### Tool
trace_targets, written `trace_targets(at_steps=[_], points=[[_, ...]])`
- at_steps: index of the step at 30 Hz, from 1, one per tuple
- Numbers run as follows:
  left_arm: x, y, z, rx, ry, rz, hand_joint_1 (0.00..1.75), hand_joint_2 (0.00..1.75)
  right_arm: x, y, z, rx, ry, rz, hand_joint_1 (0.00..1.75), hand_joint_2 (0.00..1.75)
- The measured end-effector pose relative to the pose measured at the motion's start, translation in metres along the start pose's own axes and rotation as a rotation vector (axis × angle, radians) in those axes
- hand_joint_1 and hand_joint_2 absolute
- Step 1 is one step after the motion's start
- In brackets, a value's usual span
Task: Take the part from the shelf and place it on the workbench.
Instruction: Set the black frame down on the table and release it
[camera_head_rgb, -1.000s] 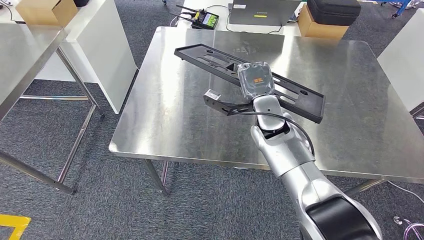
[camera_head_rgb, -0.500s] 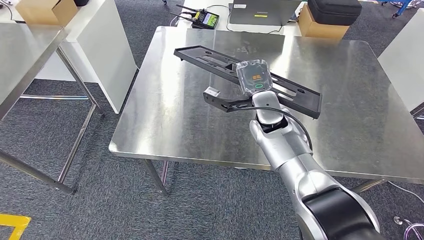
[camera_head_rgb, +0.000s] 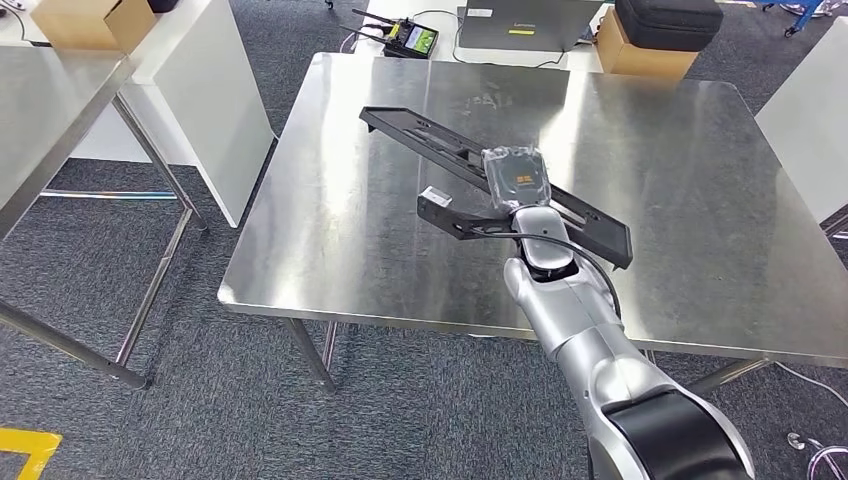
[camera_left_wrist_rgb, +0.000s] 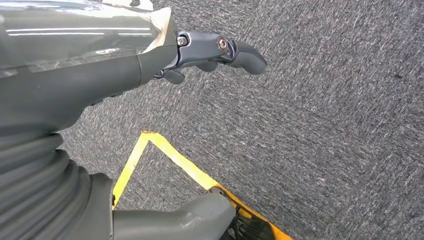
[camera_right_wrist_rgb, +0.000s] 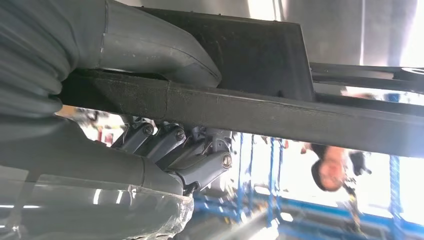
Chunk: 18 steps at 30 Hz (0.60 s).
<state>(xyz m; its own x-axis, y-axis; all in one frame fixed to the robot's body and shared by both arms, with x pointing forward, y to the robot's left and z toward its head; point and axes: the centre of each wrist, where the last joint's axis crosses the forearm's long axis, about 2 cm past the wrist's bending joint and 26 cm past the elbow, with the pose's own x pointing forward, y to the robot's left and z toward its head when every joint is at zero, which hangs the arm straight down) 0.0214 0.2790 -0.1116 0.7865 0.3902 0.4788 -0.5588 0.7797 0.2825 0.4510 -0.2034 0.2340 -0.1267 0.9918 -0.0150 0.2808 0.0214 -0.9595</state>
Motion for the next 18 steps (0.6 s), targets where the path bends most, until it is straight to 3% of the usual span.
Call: trace_targets(at_steps=[14,18], points=[[0.001,0.000,-0.001,-0.014,0.015,-0.024,0.00,1.75,-0.013,0.036,0.027,0.090,0.073,-0.065,1.75,1.75],[0.001,0.000,-0.001,-0.012,0.021,-0.039,0.00,1.75,-0.014,0.044,0.034,0.109,0.081,-0.068,0.00,0.00]])
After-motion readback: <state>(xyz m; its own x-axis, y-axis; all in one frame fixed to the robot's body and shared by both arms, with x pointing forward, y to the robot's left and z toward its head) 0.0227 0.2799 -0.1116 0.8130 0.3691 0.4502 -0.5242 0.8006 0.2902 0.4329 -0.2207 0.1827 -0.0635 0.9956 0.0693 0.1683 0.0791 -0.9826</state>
